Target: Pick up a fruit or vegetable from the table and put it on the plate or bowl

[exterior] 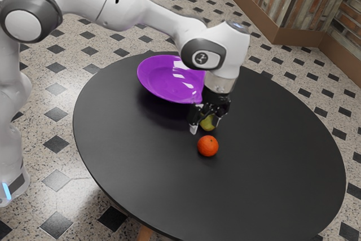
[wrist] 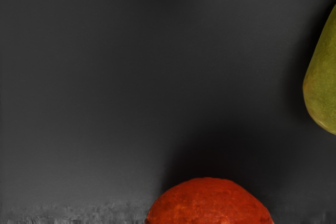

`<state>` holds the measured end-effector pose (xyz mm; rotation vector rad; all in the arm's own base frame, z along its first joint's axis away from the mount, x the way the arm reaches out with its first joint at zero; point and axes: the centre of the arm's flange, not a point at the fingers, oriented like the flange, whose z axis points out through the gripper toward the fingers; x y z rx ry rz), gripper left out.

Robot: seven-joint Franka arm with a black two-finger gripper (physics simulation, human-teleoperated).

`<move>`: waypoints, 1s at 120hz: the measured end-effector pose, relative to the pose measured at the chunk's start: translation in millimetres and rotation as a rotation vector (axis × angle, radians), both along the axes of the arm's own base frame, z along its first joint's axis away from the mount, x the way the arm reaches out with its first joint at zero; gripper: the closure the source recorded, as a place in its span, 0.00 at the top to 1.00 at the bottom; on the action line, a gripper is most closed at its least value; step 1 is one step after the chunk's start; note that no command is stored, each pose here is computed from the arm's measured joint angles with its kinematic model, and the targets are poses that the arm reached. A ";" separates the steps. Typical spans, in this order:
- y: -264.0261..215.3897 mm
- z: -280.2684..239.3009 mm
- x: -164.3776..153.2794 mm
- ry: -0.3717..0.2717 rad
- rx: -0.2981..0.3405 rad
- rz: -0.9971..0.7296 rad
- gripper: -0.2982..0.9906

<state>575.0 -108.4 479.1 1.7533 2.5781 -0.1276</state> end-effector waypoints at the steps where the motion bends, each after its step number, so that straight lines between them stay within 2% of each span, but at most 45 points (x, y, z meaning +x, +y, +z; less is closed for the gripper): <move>1: -1.5 -0.3 -0.1 -0.001 0.000 -0.003 0.77; 46: -10.9 -31.0 17.6 -0.008 0.005 -0.041 0.77; 68: -7.8 -37.4 22.4 -0.014 -0.017 -0.039 0.77; 120: -0.3 -73.1 33.3 0.020 -0.065 -0.027 0.77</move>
